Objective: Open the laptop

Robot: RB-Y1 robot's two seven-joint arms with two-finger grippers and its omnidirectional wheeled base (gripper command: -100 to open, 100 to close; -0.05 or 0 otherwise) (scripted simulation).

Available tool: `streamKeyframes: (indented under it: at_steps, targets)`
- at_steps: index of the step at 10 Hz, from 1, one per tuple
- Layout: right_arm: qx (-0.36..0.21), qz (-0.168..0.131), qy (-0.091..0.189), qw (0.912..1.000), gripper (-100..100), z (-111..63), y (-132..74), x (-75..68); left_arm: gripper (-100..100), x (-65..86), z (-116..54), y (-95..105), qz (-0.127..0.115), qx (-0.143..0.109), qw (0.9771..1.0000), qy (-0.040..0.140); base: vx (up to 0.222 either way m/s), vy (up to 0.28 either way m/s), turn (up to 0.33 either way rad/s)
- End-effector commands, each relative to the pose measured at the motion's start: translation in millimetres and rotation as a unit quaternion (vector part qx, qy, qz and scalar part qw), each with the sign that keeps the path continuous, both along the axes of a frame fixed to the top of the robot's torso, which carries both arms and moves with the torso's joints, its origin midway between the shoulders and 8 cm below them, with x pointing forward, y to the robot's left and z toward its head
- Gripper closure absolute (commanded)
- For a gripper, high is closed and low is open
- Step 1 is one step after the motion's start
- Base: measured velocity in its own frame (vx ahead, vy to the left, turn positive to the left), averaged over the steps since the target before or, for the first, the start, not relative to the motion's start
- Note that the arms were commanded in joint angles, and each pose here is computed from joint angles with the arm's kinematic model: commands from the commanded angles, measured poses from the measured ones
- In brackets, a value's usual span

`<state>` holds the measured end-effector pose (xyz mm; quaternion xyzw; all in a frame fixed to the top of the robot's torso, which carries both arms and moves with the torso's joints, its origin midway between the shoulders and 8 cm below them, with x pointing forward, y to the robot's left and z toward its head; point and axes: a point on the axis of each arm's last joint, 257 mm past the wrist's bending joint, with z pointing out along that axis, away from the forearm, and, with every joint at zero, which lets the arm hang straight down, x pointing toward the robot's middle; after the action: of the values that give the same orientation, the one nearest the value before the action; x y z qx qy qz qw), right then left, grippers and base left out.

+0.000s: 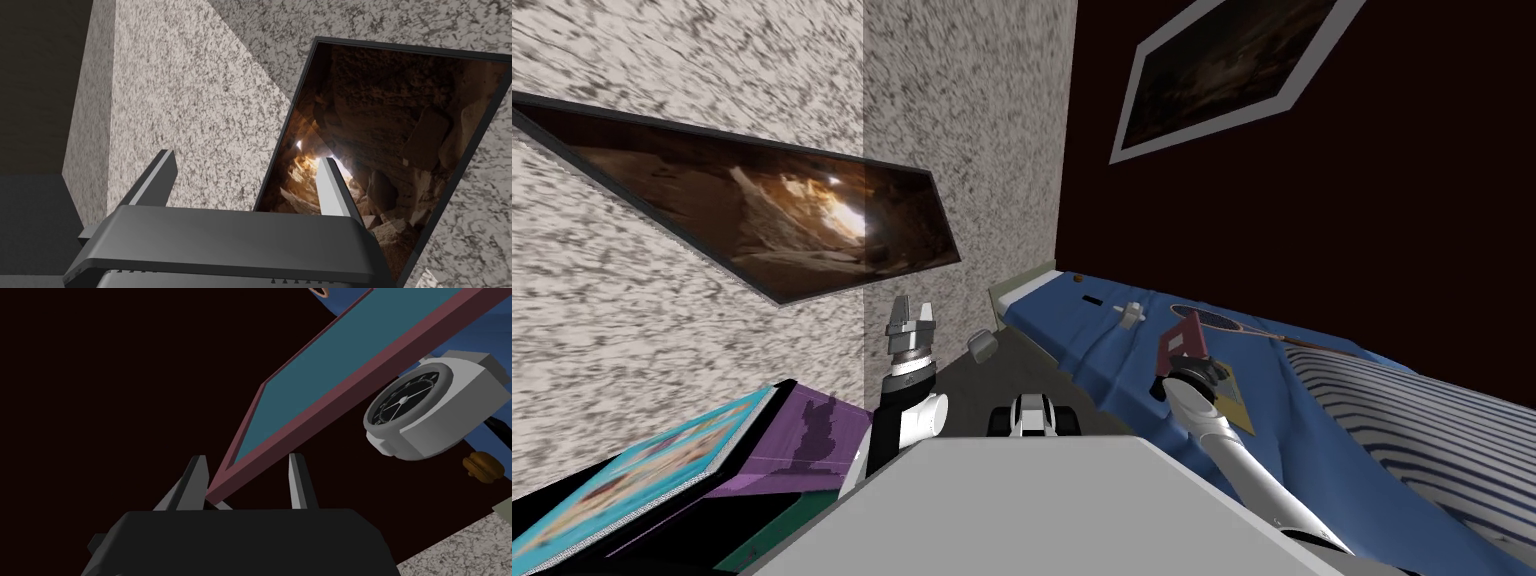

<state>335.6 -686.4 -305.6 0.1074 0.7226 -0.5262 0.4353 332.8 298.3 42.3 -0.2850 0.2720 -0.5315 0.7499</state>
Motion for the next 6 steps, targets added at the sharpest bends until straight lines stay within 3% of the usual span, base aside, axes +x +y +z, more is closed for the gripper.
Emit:
streamKeyframes:
  at_steps: [1,2,3,4,6]
  targets:
    - [0.038,0.010,-0.019,0.9990,100,-9.6,-9.4,-3.2,0,0.0,0.0,0.0,0.000,0.000,1.0000,0.000,0.026,0.019,-0.161]
    - [0.026,0.011,-0.019,0.9994,100,-3.0,-5.9,4.1,0,0.0,0.0,0.0,0.000,0.000,1.0000,0.000,0.010,0.017,-0.035]
    - [0.021,0.038,-0.018,0.9989,100,-2.1,1.6,5.0,0,0.0,0.0,0.0,0.000,0.000,1.0000,0.000,0.118,-0.019,-0.328]
    - [0.017,0.043,-0.024,0.9987,100,1.1,3.0,7.3,0,-0.1,-0.1,0.1,0.000,0.000,1.0000,0.000,0.161,-0.041,-0.251]
    - [0.029,0.041,-0.042,0.9978,100,1.1,3.0,7.3,0,0.0,0.0,0.0,0.000,0.000,1.0000,0.000,0.041,-0.026,-0.013]
